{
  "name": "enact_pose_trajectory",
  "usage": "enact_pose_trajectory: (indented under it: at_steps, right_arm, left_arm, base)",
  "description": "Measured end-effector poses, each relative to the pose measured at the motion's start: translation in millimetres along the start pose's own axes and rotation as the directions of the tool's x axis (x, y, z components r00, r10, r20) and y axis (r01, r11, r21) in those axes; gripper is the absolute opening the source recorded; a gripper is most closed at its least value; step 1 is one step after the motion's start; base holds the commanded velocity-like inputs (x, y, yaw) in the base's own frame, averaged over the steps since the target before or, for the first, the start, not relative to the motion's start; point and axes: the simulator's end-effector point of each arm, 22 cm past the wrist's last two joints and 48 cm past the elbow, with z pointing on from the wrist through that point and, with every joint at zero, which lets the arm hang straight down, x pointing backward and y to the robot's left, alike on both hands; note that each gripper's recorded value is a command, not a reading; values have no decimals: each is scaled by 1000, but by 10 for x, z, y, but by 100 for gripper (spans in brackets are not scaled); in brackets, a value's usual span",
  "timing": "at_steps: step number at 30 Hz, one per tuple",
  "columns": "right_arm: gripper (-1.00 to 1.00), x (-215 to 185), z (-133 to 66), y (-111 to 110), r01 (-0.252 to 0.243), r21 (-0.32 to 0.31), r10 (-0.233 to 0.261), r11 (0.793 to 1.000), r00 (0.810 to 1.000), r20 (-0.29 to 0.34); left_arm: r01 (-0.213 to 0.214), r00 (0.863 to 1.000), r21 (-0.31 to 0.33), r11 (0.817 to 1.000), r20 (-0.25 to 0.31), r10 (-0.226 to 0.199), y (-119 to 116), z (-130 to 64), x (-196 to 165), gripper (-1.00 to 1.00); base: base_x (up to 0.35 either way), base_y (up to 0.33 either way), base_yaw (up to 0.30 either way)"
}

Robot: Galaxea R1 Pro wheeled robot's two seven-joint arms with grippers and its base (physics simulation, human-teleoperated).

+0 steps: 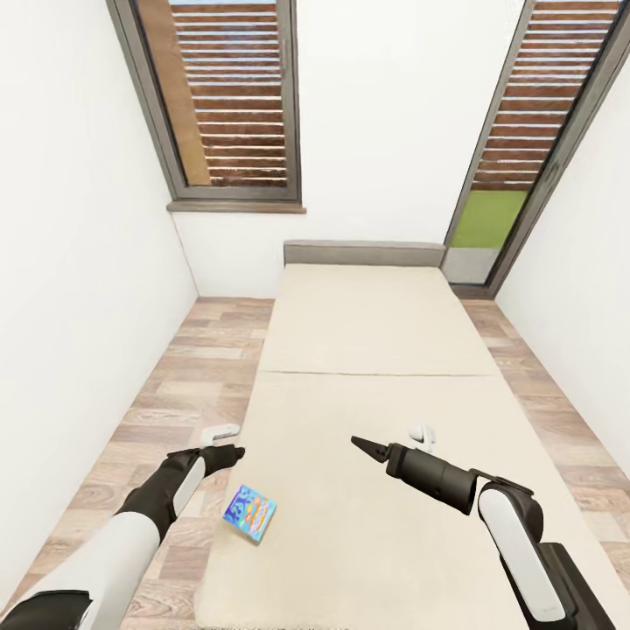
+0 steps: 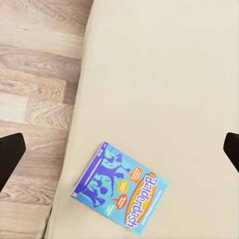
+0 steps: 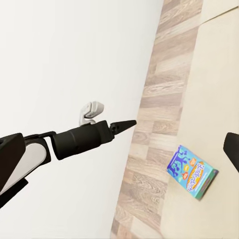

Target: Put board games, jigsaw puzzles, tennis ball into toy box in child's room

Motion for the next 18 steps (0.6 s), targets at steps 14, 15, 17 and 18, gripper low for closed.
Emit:
enact_pose_trajectory:
  at_steps: [14,15,17,18]
  right_arm:
    - [100,45,7,-113,-12,11,12,1000,1000,-14]
    - [100,48,7,-122,-13,12,13,1000,1000,-15]
    - [100,53,6,-138,-15,13,15,1000,1000,-17]
    - [100,58,7,-144,-16,13,17,1000,1000,-19]
  left_arm:
    - [6,1000,6,1000,-20,-6,-40,86,115,100]
    - [6,1000,7,1000,-22,-6,-50,93,124,100]
    - [6,1000,12,1000,-21,-6,-84,102,125,100]
    - [7,1000,13,1000,-21,-6,-93,107,127,100]
  base:
    - [0,0,76]
    - [0,0,77]
    - [0,0,77]
    - [0,0,77]
